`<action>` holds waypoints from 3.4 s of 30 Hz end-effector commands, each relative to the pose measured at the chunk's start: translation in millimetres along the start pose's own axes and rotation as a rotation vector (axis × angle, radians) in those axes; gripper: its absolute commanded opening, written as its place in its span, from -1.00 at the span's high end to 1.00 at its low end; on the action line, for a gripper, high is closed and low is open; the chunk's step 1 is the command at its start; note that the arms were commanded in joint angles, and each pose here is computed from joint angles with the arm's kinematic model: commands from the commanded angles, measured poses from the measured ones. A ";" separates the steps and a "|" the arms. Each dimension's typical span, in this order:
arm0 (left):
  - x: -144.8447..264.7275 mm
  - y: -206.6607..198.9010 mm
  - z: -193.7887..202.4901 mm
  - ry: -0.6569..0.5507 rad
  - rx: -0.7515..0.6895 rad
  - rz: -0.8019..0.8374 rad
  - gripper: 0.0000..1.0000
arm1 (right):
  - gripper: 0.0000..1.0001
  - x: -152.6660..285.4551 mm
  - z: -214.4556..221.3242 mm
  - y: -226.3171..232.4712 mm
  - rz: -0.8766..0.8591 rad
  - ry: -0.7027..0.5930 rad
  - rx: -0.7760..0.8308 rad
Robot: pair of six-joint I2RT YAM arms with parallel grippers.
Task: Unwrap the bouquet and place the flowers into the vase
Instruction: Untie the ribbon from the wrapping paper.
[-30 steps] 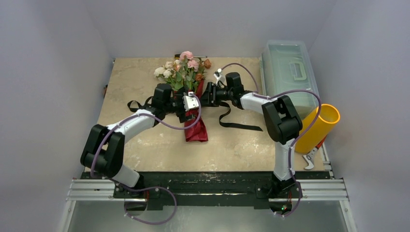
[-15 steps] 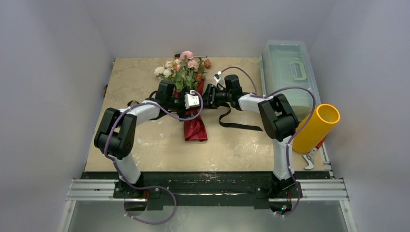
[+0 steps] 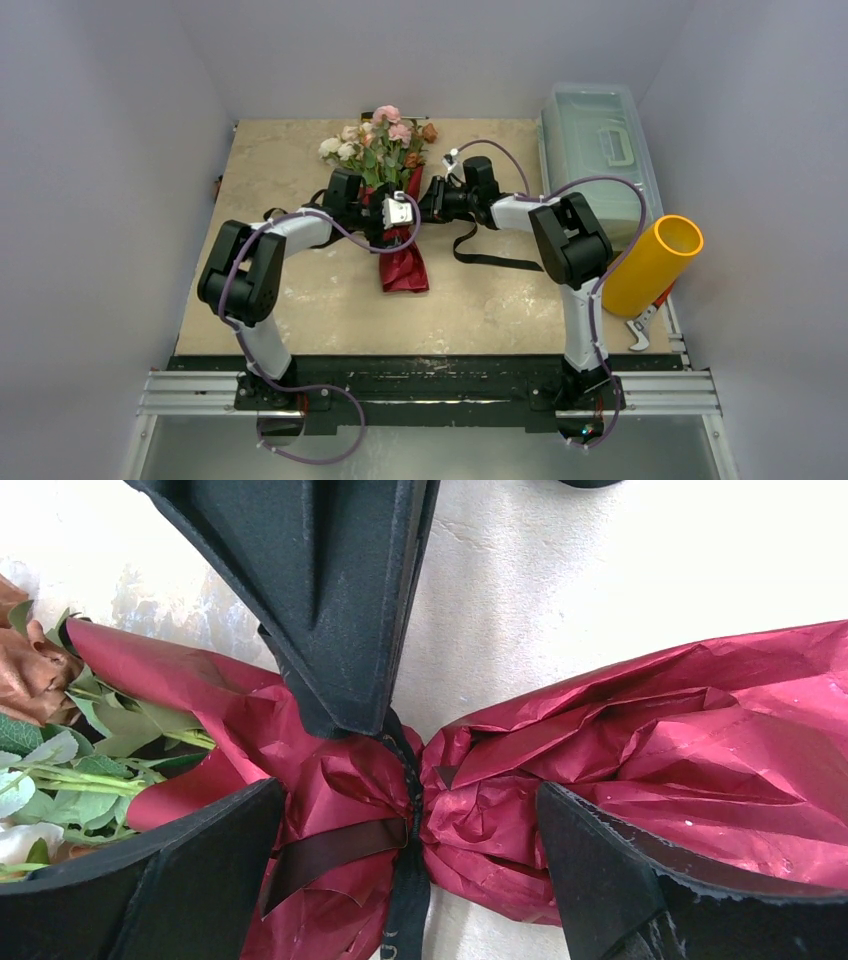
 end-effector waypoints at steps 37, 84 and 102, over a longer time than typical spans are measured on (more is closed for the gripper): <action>-11.0 -22.2 64.0 0.152 0.065 0.135 -0.96 | 1.00 37.8 -54.1 51.6 -0.088 -0.156 0.096; -19.6 -28.5 73.0 0.189 0.053 0.178 -0.96 | -0.18 -12.9 -22.4 25.5 -0.191 -0.098 -0.267; -23.2 -27.3 85.5 0.281 0.099 0.208 -0.92 | 1.00 23.5 -41.4 63.7 -0.246 -0.126 -0.131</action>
Point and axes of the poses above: each gripper's point midway between its finger pads, its own x axis back along the fingers, its own y axis along the line the jaws close on, z = x × y, the point moved 5 cm from there along x, back along the fingers, and after that the axes turned 8 degrees about x, right-handed, at the moved point
